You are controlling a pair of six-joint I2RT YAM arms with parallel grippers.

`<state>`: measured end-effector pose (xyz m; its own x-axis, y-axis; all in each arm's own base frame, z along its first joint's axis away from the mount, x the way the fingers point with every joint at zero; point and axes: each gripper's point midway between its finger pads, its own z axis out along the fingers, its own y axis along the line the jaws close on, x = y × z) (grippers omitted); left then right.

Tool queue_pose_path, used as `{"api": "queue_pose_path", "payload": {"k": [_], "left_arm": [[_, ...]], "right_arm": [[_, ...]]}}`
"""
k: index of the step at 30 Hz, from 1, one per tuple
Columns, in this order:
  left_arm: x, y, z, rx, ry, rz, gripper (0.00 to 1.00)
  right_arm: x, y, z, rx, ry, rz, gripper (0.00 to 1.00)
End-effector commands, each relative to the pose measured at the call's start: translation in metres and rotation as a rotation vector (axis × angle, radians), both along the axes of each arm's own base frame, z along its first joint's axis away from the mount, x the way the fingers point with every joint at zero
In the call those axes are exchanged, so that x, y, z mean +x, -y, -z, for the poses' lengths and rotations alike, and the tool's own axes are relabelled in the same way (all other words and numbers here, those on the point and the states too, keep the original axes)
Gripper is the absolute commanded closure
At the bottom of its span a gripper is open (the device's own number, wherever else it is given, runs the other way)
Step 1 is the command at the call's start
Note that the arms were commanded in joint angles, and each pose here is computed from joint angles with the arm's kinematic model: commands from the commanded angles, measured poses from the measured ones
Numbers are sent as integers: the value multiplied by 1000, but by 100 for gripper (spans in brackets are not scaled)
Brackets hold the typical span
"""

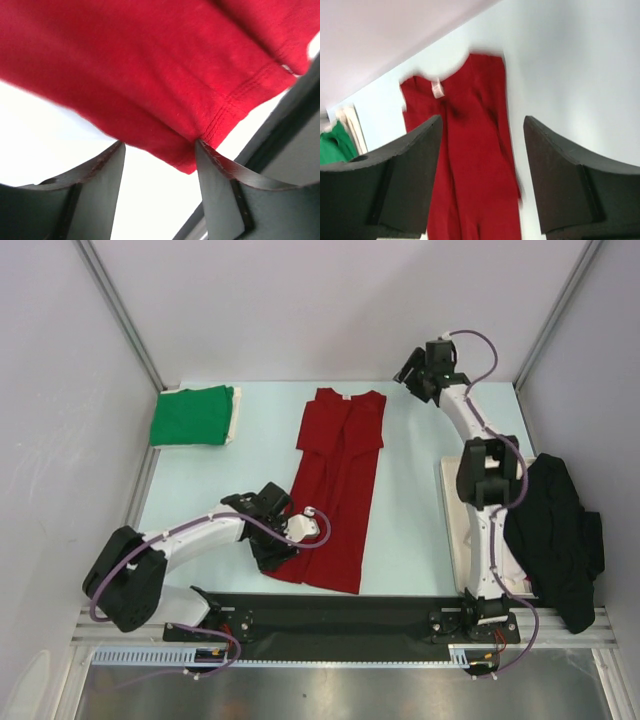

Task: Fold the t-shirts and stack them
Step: Fold the tshirt

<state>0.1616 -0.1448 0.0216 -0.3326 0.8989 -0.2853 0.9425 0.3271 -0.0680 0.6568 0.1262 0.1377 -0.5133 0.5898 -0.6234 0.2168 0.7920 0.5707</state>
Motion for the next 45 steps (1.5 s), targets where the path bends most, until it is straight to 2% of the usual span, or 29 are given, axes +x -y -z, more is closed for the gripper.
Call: {"api": "queue_pose_path", "payload": {"k": [1, 2, 3, 4, 5, 6, 7, 8, 10, 11, 13, 14, 19, 21, 23, 28, 29, 32, 33, 35, 36, 40, 41, 45], "left_arm": [[6, -34, -5, 140, 80, -101, 36], [7, -40, -4, 165, 103, -107, 36], [18, -46, -7, 189, 161, -135, 34], [28, -53, -13, 203, 218, -168, 33], [34, -52, -19, 181, 240, -188, 32], [43, -51, -27, 145, 265, -221, 30], [47, -45, -38, 84, 295, -236, 30], [57, -39, -50, 35, 339, -251, 29], [66, -33, -76, -60, 434, -259, 28], [69, -27, -85, -108, 471, -246, 28], [66, -18, -97, -187, 489, -222, 27], [60, -12, -97, -221, 460, -196, 26], [35, -2, -88, -281, 365, -124, 25], [24, -2, -85, -286, 325, -106, 22], [24, -5, -87, -291, 352, -113, 22], [26, -8, -96, -322, 433, -119, 22], [25, -9, -96, -328, 446, -116, 21], [23, -10, -90, -326, 440, -116, 21], [23, -10, -87, -323, 435, -114, 21], [22, -9, -81, -323, 428, -105, 21], [22, -8, -79, -325, 423, -99, 21], [18, 5, -74, -365, 391, -23, 32], [19, 14, -78, -394, 396, 6, 39], [14, 46, -79, -424, 420, 174, 42]], "right_arm": [[-72, 0, -50, -111, -39, -55, 30], [-91, -8, -46, -105, -65, -87, 30], [-114, -21, -80, -95, -2, -122, 29], [-135, -28, -69, -99, -35, -144, 29], [-165, -28, -34, -117, -126, -159, 28], [-193, -41, -53, -117, -91, -196, 28], [-211, -44, -45, -129, -112, -210, 28], [-242, -44, -17, -150, -184, -229, 28], [-288, -63, -21, -156, -197, -300, 28], [-318, -60, 5, -193, -274, -311, 28], [-360, -77, 10, -205, -305, -384, 28], [-386, -78, 30, -192, -381, -399, 28], [-474, -104, 65, -147, -503, -520, 29], [-489, -113, 75, -106, -527, -527, 32], [-509, -125, 88, -84, -557, -581, 33], [-530, -142, 96, -57, -602, -645, 39], [-533, -146, 100, -39, -606, -661, 48], [-544, -153, 109, 14, -642, -701, 63], [-547, -151, 116, 2, -664, -701, 76], [-549, -146, 120, -19, -677, -699, 88], [-550, -143, 122, -32, -683, -693, 100], [-547, -114, 120, -49, -670, -621, 100], [-550, -102, 122, -61, -688, -594, 100], [-558, -76, 124, -38, -713, -546, 100]]}}
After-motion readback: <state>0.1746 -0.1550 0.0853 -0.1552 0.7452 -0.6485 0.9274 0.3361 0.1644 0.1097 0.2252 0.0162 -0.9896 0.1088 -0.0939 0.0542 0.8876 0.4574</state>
